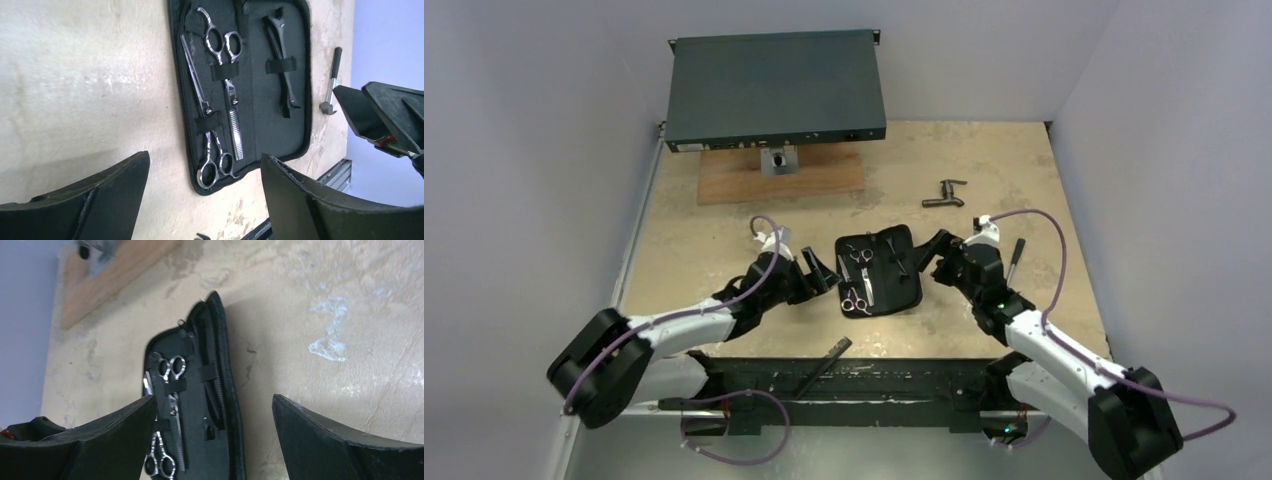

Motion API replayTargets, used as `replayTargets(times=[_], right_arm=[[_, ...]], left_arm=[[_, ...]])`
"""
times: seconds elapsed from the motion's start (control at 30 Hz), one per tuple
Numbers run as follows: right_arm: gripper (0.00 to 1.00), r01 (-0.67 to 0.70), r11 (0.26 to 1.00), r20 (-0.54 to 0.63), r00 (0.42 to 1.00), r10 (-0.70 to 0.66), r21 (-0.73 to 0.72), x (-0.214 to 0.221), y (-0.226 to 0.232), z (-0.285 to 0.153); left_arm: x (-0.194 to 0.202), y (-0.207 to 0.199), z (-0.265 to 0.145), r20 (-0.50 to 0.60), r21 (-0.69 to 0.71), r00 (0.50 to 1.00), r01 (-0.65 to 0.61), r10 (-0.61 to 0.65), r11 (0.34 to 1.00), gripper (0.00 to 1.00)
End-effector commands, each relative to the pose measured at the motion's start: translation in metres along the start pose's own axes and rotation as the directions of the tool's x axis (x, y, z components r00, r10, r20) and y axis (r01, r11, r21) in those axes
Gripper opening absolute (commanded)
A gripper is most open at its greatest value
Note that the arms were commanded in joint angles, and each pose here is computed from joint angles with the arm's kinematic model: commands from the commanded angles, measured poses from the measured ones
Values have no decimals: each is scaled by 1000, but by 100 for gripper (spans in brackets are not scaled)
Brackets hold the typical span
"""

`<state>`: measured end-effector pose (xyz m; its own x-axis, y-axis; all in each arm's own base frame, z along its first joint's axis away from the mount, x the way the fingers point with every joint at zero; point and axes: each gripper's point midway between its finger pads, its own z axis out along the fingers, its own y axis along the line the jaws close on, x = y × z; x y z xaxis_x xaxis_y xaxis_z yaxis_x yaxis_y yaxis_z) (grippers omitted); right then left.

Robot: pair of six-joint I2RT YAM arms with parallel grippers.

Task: Sort the hair-cutting tools
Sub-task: Pick up the comb at the center of the board.

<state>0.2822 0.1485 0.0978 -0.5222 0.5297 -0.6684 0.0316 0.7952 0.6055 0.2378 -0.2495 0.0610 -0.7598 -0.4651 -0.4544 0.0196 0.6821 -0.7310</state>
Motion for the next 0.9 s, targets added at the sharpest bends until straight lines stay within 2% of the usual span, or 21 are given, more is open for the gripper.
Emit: replayTargets(times=[0.0,0.13,0.27,0.37,0.5,0.57,0.67,0.87], right_arm=[[86,61,997,76,995,-57,-51,-26,16,-27],[86,69,995,42,997,-66,-77,-17,15,-48],[86,50,993,-3,999,-51,-110,0,10,-57],[86,45,991,-8,999,-46,-129,3,11,-61],[86,56,989,5,998,-56,-140,-4,16,-66],[86,70,987,13,998,-69,-145,-7,19,-70],[86,85,985,21,996,-83,-150,-10,21,-75],[87,87,983,36,996,-82,-161,-13,22,-80]], left_arm=[[-23,7,-37,65,-108,982,-168,176,980,82],[4,25,-73,-58,-205,945,-327,323,922,83],[40,33,-97,-201,-225,898,-431,391,874,83],[67,31,-105,-319,-189,836,-518,446,834,80],[86,27,-107,-444,-179,727,-645,524,743,76],[91,21,-108,-465,-167,692,-681,552,713,73],[97,10,-108,-476,-143,668,-700,572,699,71],[118,3,-109,-523,-121,607,-748,599,652,71]])
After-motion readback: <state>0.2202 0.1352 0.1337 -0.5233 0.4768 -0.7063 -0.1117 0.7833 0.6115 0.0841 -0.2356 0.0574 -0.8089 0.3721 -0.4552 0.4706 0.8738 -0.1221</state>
